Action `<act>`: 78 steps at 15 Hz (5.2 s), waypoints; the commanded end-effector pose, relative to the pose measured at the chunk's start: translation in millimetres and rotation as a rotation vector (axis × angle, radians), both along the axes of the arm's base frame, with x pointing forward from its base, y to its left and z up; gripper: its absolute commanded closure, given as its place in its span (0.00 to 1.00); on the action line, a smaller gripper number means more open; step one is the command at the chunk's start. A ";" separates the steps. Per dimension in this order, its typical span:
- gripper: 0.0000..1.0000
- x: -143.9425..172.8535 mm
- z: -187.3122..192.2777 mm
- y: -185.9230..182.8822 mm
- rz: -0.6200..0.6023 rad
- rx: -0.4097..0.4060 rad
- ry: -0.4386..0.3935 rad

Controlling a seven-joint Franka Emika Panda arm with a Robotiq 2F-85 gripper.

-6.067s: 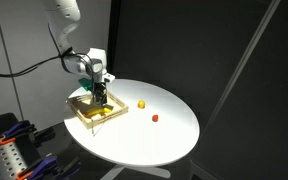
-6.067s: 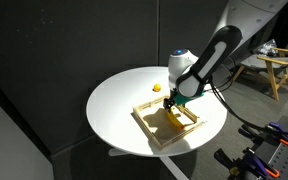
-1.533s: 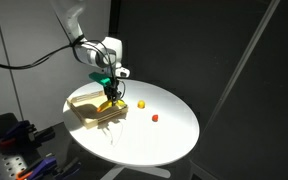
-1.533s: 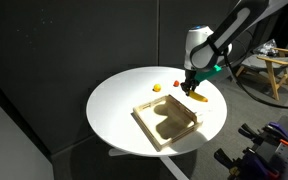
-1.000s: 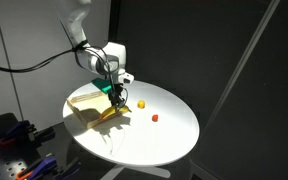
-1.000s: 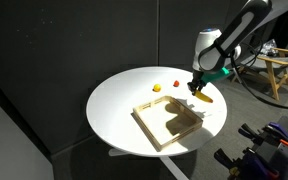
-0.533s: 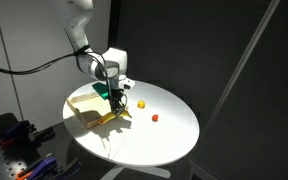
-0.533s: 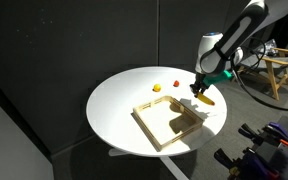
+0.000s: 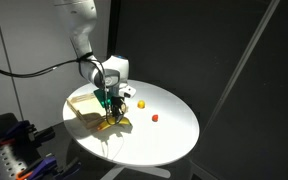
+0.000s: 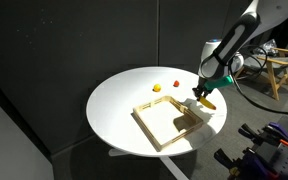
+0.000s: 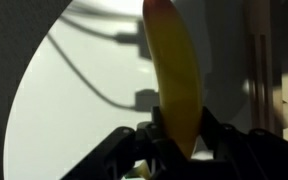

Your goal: Remove the banana from the box

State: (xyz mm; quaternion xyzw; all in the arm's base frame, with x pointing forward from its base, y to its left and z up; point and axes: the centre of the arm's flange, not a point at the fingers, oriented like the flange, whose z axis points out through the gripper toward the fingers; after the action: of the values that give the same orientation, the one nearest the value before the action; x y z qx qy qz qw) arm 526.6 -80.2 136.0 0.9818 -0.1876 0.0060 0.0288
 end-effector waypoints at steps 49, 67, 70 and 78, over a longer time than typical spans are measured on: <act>0.00 -23.5 107.0 73.6 0.219 -0.007 0.111; 0.00 -55.8 160.7 134.4 0.326 0.084 0.064; 0.00 -57.9 164.8 139.6 0.326 0.077 0.042; 0.00 -51.0 161.6 142.4 0.341 0.085 0.035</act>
State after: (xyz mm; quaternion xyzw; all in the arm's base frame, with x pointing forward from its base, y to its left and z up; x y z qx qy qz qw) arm 475.6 62.3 297.5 0.9997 -0.0180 -0.0142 -0.0110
